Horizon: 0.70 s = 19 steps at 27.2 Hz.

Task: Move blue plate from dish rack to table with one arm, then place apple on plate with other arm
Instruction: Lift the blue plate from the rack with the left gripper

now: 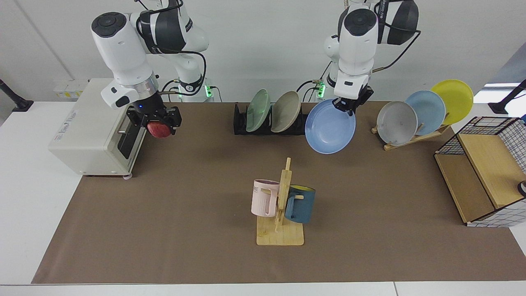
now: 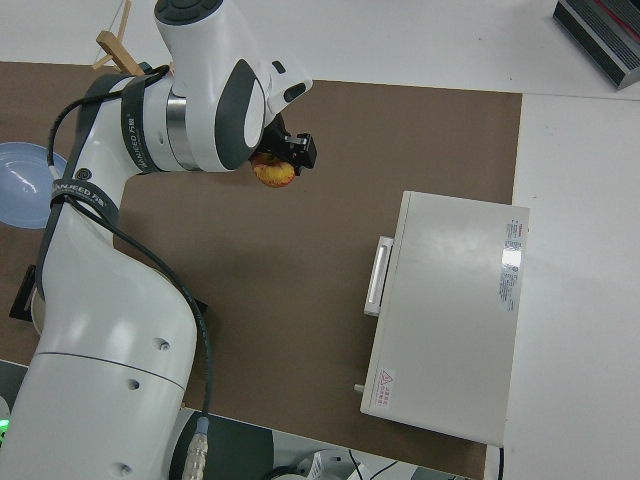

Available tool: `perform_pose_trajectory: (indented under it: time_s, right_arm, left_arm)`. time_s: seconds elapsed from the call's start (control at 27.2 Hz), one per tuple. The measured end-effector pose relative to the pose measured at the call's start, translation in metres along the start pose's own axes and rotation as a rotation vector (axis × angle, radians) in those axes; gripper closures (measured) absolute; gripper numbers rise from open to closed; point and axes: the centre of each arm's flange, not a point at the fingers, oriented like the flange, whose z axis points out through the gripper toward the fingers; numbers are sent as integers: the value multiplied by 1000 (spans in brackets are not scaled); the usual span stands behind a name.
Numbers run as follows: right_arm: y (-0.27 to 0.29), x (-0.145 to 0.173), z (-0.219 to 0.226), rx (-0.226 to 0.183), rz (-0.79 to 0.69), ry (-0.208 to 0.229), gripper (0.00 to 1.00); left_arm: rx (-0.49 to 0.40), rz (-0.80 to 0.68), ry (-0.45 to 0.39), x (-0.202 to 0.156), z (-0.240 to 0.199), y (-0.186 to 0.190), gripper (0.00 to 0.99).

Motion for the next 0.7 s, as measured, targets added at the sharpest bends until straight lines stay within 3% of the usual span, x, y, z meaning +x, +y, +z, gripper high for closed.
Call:
perform_pose_trajectory:
  time_s: [0.37,0.7]
  right_arm:
    - [-4,-1,1,0,-8,-2,278]
    - [-12,-2,3,0,-23,-6,278]
  left_arm:
    - [-328,-161,-42,24,40,23,921]
    - [-418,-181,-72,7,111,79,921]
